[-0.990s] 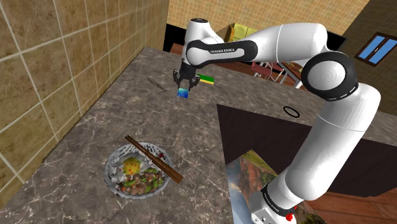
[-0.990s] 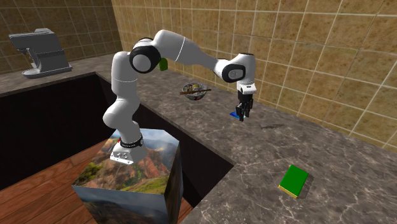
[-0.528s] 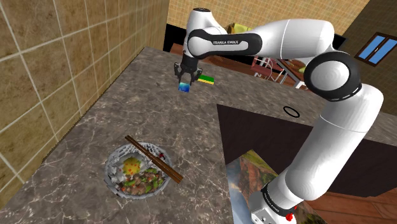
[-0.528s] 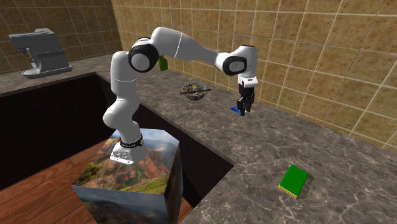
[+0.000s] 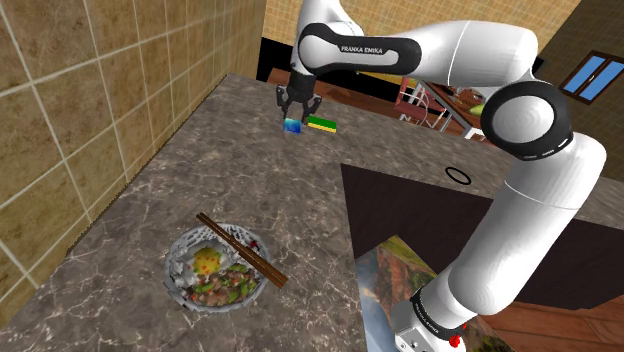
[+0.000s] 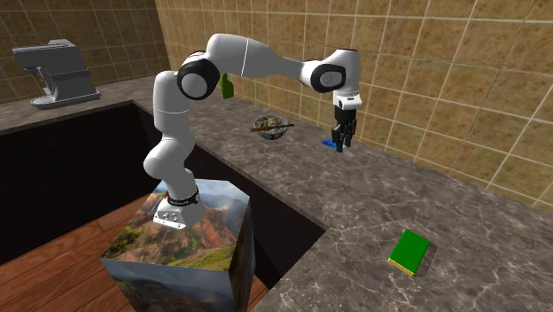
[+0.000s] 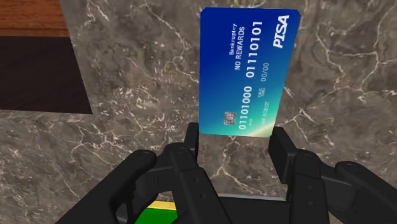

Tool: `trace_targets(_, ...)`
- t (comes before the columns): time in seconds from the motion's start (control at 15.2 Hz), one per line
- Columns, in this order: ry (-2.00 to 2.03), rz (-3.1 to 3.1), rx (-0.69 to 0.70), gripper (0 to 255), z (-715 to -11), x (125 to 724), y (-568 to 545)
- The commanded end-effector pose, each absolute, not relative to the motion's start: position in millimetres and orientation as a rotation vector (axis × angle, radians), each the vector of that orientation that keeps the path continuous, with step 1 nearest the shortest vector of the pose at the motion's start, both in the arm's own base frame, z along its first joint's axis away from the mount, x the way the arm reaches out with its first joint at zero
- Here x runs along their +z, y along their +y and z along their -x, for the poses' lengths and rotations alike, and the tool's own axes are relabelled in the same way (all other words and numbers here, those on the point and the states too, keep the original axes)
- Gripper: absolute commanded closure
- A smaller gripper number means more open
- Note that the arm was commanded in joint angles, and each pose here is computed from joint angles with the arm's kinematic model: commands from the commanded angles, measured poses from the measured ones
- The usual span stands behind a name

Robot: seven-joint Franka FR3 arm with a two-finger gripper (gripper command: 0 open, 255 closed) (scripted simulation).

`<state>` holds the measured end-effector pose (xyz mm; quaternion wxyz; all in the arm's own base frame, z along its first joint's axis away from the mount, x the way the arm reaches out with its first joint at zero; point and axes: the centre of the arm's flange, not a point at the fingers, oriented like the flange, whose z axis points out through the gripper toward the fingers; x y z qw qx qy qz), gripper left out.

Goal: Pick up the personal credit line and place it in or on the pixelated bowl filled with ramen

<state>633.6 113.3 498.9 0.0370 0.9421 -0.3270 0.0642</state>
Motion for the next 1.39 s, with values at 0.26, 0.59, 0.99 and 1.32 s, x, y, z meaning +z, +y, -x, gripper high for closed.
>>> trace_targets(0.26, -1.004, -2.892, 0.196, 255, -599, 508, 153)
trace_targets(0.59, -1.004, -2.892, 0.196, 255, -556, 510, 203)
trace_targets(0.99, -1.004, -2.892, 0.196, 255, -504, 512, 263)
trace_targets(1.32, -1.004, -2.892, 0.196, 255, -461, 514, 313)
